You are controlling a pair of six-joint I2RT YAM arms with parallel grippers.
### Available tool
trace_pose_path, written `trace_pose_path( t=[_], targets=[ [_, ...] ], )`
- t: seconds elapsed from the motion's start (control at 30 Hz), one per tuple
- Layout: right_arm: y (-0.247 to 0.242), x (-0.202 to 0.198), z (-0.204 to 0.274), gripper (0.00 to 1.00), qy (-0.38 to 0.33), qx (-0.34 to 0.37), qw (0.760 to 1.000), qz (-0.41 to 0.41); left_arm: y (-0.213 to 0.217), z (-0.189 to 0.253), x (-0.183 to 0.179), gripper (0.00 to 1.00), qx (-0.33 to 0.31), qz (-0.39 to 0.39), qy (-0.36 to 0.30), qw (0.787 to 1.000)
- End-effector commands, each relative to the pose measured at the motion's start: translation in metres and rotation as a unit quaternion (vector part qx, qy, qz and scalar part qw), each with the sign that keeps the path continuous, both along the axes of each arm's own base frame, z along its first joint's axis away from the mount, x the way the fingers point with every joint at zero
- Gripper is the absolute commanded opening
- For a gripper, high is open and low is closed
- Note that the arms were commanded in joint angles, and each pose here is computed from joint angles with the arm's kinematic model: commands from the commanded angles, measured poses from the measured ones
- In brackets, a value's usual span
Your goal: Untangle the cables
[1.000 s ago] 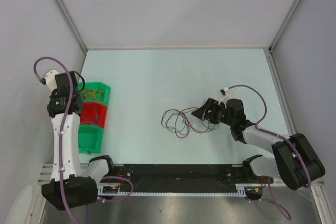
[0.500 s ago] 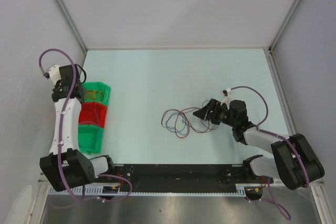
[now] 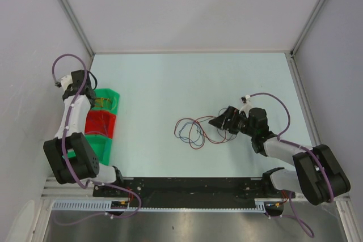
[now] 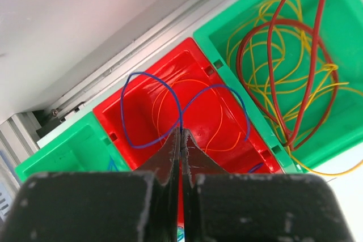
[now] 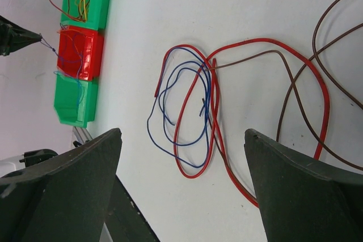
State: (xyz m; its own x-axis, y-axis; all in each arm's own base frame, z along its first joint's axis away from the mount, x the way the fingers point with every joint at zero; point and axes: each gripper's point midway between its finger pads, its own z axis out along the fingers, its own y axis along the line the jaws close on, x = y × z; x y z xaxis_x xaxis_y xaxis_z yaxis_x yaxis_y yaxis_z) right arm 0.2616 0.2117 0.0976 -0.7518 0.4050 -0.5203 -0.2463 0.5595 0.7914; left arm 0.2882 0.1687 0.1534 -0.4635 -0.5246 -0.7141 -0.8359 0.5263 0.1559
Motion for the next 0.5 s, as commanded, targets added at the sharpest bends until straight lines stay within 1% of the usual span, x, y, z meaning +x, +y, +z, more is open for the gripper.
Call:
trace_pose_path(
  t=[0.0, 0.2, 0.3, 0.33, 0.37, 0.43, 0.47],
  targets=[
    [0.002, 0.003, 0.010, 0.94, -0.020, 0.014, 1.000, 0.002, 0.001, -0.002, 0.010, 0.00, -0.012, 0.006, -0.009, 1.000],
    [0.001, 0.004, 0.009, 0.93, -0.018, 0.014, 1.000, 0.001, -0.002, -0.010, 0.008, 0.00, -0.022, 0.002, 0.000, 1.000],
    [0.001, 0.004, 0.009, 0.93, -0.017, 0.015, 1.000, 0.002, -0.002, -0.012, 0.004, 0.02, -0.022, 0.008, 0.007, 1.000],
    [0.001, 0.004, 0.007, 0.94, -0.014, 0.015, 1.000, 0.001, -0.003, -0.012, 0.003, 0.04, -0.025, 0.007, 0.007, 1.000],
    [0.001, 0.004, 0.008, 0.94, -0.015, 0.015, 1.000, 0.002, -0.003, -0.013, 0.002, 0.09, -0.026, 0.008, 0.006, 1.000],
    [0.001, 0.005, 0.008, 0.94, -0.014, 0.016, 1.000, 0.000, -0.007, -0.011, 0.003, 0.13, -0.031, 0.000, -0.005, 0.999],
    [0.000, 0.005, 0.008, 0.94, -0.012, 0.017, 1.000, -0.001, -0.008, -0.011, 0.004, 0.18, -0.033, -0.004, -0.010, 0.999]
  ],
)
